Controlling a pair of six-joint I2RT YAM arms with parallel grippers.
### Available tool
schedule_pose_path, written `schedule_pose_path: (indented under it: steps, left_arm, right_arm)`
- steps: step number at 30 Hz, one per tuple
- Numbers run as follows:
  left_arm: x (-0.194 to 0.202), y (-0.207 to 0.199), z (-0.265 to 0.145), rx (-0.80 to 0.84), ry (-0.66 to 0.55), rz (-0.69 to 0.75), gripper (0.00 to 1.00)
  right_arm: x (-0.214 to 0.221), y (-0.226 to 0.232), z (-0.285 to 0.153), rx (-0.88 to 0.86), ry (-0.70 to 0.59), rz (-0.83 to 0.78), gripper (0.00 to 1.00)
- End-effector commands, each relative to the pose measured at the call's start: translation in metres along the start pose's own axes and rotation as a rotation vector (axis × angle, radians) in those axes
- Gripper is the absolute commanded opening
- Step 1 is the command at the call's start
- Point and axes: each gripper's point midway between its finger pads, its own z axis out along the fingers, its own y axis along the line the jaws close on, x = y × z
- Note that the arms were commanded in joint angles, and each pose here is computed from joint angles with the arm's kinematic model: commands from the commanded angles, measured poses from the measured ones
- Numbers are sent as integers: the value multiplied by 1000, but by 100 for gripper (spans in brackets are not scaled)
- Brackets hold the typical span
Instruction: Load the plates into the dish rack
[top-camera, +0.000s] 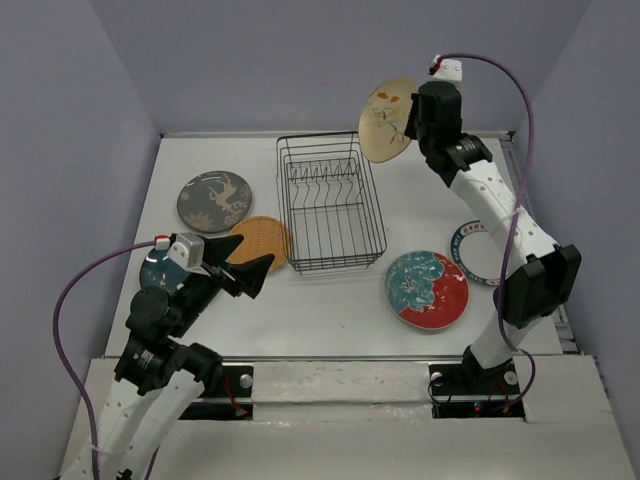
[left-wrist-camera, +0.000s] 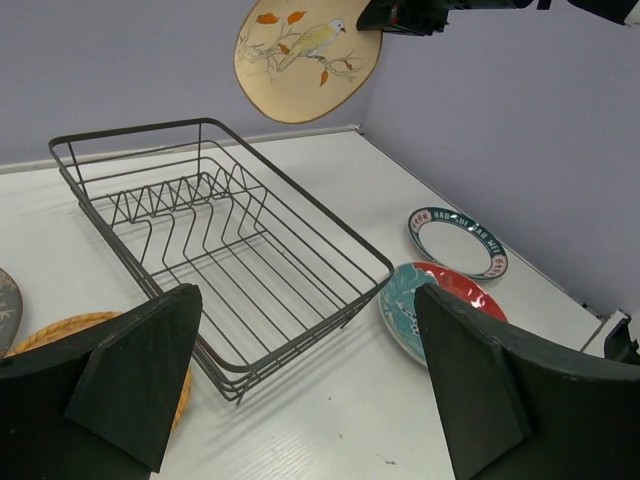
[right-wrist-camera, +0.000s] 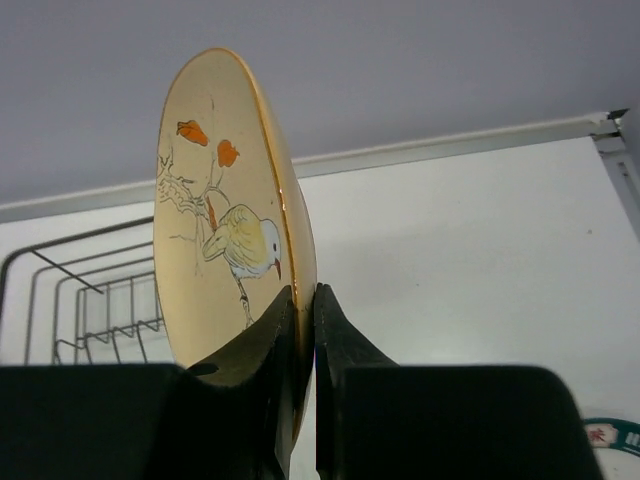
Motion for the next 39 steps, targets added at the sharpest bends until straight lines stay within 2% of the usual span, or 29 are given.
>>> schedule_pose_path:
  steps: [1,5,12,15,26,39]
  left_arm:
    - [-21,-5,-3,7,-62,17,99]
    - [-22,-4,-3,0,-67,16,99]
    - [-23,-5,-3,1,-70,18,99]
    - [-25,-5,-5,0,-77,19,99]
    - [-19,-2,-4,-12,-53,16,99]
    - [-13,0,-1,-21,-30,11,99]
  right_arm:
    - [-70,9,-24,182,-215,-43,7]
    - [-58,31,-15,259,-204,-177,7]
    - [-38,60,-4,264,-183,-267,7]
    - [-14,70,6,274,-151,-319,7]
    - [45,101,13,245,-77,-455,7]
    - [79,111,12,223,-37,-517,7]
